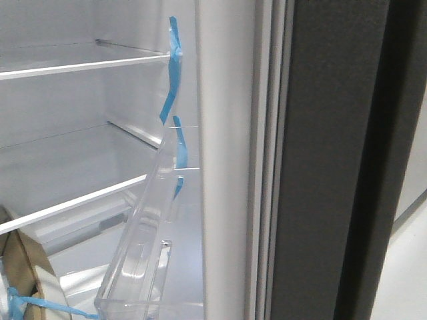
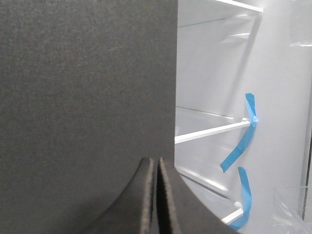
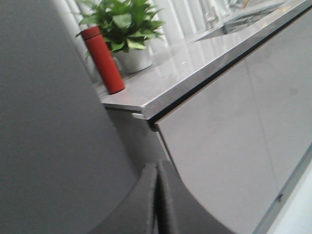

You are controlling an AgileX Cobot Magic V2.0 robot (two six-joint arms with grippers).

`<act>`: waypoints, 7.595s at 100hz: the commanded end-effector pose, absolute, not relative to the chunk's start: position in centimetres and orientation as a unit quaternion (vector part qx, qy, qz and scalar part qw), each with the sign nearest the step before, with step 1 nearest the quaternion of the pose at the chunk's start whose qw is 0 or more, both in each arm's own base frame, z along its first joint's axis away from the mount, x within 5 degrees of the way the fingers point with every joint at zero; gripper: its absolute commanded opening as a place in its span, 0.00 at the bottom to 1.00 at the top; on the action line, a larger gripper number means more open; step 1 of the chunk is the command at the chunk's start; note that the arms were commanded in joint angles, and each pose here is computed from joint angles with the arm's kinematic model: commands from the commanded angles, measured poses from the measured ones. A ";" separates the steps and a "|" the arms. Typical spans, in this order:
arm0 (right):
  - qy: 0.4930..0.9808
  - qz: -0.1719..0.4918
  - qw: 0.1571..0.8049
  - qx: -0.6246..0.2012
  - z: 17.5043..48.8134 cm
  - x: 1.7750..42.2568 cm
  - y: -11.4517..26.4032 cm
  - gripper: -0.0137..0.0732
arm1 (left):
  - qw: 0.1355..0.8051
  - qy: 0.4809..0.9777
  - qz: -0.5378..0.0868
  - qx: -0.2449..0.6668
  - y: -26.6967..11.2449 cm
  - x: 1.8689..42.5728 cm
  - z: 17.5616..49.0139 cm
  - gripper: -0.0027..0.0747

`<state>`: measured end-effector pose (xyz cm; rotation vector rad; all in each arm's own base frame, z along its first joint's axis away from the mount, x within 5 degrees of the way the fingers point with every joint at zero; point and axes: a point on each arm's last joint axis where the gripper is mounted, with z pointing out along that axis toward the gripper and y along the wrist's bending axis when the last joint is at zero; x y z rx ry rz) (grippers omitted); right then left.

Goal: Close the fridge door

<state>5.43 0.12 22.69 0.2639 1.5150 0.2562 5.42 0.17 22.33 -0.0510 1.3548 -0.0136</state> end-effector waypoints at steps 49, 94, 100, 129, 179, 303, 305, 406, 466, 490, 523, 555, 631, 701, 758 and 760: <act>0.662 0.129 0.737 0.030 39.8 3.0 1.5 0.11 | 0.794 0.607 -0.012 -0.024 0.2 5.4 21.9 0.01; 0.677 0.180 0.709 -0.075 49.0 5.7 2.9 0.11 | 0.794 0.607 -0.012 -0.024 0.2 5.4 21.9 0.01; 0.677 0.190 0.704 -0.097 49.7 6.1 3.2 0.11 | 0.794 0.607 -0.012 -0.024 0.2 5.4 21.9 0.01; 0.672 0.233 0.684 -0.162 51.0 7.2 4.7 0.11 | 0.794 0.607 -0.012 -0.024 0.2 5.4 21.9 0.01; 0.676 0.261 0.657 -0.207 51.7 9.9 6.9 0.11 | 0.794 0.607 -0.012 -0.024 0.2 5.4 21.9 0.01; 0.660 0.335 0.607 -0.290 51.6 19.2 13.3 0.11 | 0.794 0.607 -0.012 -0.024 0.2 5.4 21.9 0.01; 0.658 0.333 0.609 -0.292 51.7 19.3 13.4 0.11 | 0.794 0.607 -0.012 -0.024 0.2 5.4 21.9 0.01; 0.631 0.330 0.624 -0.322 49.2 30.0 24.6 0.11 | 0.794 0.607 -0.012 -0.024 0.2 5.4 21.9 0.01; 0.634 0.325 0.620 -0.328 47.3 33.3 27.4 0.11 | 0.794 0.607 -0.012 -0.024 0.2 5.4 21.9 0.01; 0.654 0.275 0.623 -0.329 49.1 32.7 24.3 0.11 | 0.794 0.607 -0.012 -0.024 0.2 5.4 21.9 0.01; 0.665 0.199 0.650 -0.310 54.3 28.1 17.8 0.11 | 0.794 0.607 -0.012 -0.024 0.2 5.4 21.9 0.01; 0.657 0.176 0.673 -0.292 55.6 19.6 12.6 0.11 | 0.794 0.607 -0.012 -0.024 0.2 5.4 21.9 0.01; 0.641 0.206 0.700 -0.238 44.2 4.6 4.0 0.11 | 0.794 0.607 -0.012 -0.024 0.2 5.4 21.9 0.01; 0.644 0.195 0.698 -0.247 43.7 3.8 3.5 0.11 | 0.794 0.607 -0.012 -0.024 0.2 5.4 21.9 0.01; 0.675 0.023 0.734 -0.078 31.8 4.8 1.0 0.11 | 0.794 0.607 -0.012 -0.024 0.2 5.4 21.9 0.01; 0.675 0.019 0.734 -0.071 31.1 4.8 0.9 0.11 | 0.794 0.607 -0.012 -0.024 0.2 5.4 21.9 0.01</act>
